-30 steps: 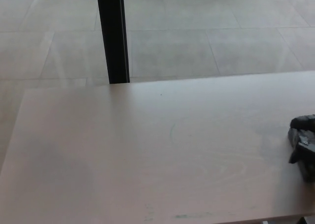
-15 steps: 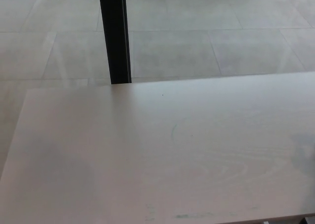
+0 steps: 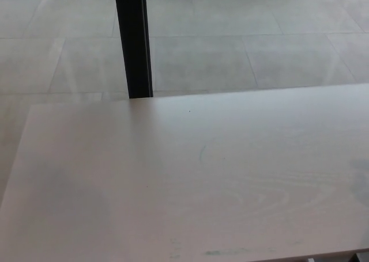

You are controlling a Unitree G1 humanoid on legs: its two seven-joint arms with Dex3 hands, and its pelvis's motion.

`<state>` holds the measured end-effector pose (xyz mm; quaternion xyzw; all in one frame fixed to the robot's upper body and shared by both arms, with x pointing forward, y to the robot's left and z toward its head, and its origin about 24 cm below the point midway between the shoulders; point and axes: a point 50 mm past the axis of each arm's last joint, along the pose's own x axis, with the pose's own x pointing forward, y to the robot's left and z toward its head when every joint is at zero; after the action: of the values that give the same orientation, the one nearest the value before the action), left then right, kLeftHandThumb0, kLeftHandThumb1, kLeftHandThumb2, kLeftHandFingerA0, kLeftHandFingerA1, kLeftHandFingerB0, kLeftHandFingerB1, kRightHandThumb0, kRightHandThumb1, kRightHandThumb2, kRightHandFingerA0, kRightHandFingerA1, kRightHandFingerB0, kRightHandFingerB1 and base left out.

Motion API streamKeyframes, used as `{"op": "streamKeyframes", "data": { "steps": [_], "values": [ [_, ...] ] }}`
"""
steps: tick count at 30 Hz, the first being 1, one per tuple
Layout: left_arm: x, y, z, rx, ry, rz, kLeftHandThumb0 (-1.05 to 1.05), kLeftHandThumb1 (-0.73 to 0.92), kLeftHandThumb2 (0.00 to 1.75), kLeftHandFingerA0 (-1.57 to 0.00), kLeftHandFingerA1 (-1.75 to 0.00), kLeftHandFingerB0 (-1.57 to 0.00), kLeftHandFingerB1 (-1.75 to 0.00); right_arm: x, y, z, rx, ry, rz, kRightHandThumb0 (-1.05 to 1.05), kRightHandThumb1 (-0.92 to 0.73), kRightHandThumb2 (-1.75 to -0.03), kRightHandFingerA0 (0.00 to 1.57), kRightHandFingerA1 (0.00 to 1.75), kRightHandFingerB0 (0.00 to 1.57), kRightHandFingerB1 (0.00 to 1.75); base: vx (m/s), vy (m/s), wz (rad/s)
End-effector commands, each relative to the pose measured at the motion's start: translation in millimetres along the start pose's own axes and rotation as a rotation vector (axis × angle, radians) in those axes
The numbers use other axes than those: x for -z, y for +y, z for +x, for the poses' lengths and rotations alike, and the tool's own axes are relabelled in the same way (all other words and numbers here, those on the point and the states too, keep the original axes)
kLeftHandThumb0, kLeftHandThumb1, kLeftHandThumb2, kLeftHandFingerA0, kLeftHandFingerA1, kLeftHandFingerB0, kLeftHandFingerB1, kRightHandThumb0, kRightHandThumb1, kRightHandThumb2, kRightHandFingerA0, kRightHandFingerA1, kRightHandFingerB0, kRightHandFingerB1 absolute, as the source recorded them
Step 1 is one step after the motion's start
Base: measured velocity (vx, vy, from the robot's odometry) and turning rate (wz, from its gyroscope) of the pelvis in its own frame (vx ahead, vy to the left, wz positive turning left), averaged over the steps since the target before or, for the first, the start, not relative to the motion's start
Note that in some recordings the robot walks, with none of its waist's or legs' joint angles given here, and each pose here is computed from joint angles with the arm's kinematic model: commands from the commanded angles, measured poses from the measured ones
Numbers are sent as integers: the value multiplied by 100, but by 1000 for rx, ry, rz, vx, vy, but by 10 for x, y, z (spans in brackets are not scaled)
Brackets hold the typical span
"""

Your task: The robot uses its right hand to hold the eraser kept in the middle of the desk and use it to wipe the desk by swiping its surface twice

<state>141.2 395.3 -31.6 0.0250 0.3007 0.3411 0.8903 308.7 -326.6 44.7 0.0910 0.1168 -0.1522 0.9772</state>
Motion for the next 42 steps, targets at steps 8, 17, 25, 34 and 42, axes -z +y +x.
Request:
{"op": "streamKeyframes", "data": {
  "steps": [8, 17, 25, 34, 42],
  "values": [
    [15, 112, -13, -18, -9, 25, -44, 90, 68, -48, -93, -39, -69, -1149, 247, -33, -345, -262, 232, -74, -66, -99, 52, 66, 8, 35, 0, 0, 0],
    [72, 154, -50, -22, 1, 21, -45, 90, 67, -47, -91, -36, -66, -1929, -745, -528, -69, -500, 327, -84, -69, -103, 50, 59, 20, 46, 0, 0, 0],
    [84, 176, -45, -38, 7, 25, -43, 90, 68, -49, -92, -43, -72, -1493, -1788, -1251, 404, -480, 168, -79, -75, -62, 71, 59, 41, 52, 0, 0, -1],
    [113, 180, -39, -57, 21, 2, -43, 89, 65, -53, -97, -46, -75, -205, -2164, -1663, 759, -261, 254, -72, -76, -64, 82, 61, 37, 57, 0, 0, 0],
    [119, 131, -34, -58, 27, 6, -44, 89, 66, -52, -93, -44, -71, 496, -1925, -1659, 792, -93, 232, -70, -73, -62, 79, 65, 37, 58, 0, 0, 0]
  ]
}}
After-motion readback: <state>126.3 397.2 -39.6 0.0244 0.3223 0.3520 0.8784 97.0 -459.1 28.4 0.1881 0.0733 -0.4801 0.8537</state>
